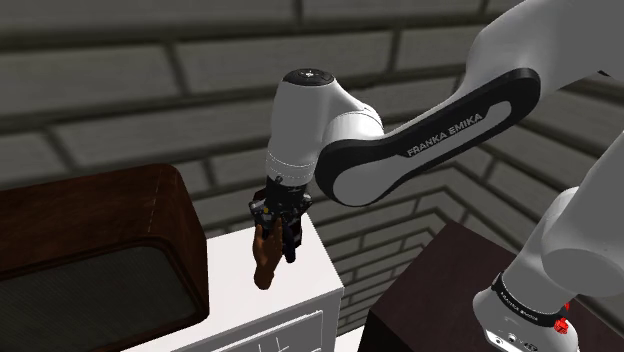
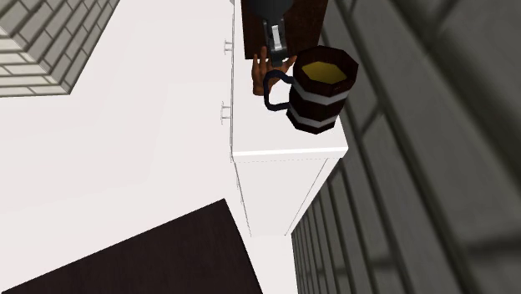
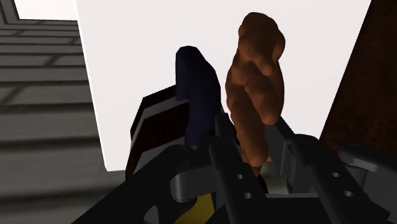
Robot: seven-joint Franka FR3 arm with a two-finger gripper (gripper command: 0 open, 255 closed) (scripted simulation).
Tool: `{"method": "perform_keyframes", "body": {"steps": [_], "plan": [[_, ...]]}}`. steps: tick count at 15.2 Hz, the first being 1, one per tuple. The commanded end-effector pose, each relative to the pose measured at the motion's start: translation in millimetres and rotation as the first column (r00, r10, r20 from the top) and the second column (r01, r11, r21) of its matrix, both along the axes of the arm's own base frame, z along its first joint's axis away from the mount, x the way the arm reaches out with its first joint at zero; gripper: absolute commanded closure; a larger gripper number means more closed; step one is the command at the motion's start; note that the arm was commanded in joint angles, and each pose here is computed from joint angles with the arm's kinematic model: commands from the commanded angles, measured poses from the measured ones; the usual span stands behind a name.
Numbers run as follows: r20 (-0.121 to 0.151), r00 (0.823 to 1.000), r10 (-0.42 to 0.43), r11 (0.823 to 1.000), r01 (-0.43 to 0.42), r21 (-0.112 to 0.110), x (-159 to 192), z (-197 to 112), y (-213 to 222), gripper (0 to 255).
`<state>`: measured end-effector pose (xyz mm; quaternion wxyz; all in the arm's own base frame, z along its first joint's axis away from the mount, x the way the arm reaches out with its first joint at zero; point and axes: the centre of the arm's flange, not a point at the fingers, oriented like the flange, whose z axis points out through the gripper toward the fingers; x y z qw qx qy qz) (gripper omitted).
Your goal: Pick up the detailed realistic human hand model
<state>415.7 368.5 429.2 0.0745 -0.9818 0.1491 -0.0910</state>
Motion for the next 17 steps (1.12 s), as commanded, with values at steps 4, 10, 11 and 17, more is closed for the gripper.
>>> {"method": "perform_keyframes", "body": {"steps": [4, 10, 11, 17], "plan": [[-0.001, 1.000, 0.000, 1.000, 0.000, -0.001, 0.0, 20.4, -0.2, 255], [-0.001, 1.000, 0.000, 1.000, 0.000, -0.001, 0.0, 52.1, -0.2, 255], [-0.001, 1.000, 0.000, 1.000, 0.000, -0.001, 0.0, 57.4, -0.2, 255], [-0.001, 1.000, 0.000, 1.000, 0.000, -0.001, 0.0, 79.3, -0.3, 255]]}}
